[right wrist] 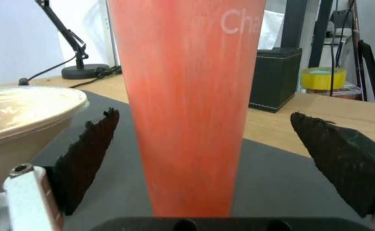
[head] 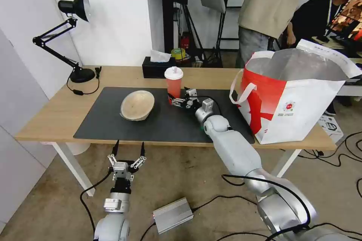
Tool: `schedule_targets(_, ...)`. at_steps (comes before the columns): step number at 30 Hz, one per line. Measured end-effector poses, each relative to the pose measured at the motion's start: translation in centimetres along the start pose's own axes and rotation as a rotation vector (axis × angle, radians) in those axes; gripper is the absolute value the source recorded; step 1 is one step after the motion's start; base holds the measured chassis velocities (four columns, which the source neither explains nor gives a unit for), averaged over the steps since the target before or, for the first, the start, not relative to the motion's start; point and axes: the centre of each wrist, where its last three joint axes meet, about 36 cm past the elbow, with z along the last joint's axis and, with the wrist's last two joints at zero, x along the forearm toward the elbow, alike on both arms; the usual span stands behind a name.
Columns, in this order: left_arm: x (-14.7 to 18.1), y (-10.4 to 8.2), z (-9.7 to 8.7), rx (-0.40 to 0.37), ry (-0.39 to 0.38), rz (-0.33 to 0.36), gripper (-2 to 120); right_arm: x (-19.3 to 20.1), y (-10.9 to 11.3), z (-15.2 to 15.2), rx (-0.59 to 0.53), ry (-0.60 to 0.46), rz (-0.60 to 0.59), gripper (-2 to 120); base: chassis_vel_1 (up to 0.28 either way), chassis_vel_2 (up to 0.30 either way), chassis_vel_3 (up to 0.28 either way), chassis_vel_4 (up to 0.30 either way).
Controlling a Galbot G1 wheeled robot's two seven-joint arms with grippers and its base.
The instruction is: Pick up the trash from the table and place it into the takeout bag.
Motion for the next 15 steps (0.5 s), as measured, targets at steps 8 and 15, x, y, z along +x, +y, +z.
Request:
schedule_targets(8,0.09,-0.1,0.11,0.001,0.004,-0.001,100,-0.16,-0.03,0.01,-0.002,0.0,0.001,100,0.0,0.0,0.0,0.0)
schedule_targets(15,0.08,-0.15,0.15,0.003,0.004,-0.004,100,-0.33,0.0,0.01,-0.001,0.0,-0.004,88,0.0,0.0,0.0,0.0)
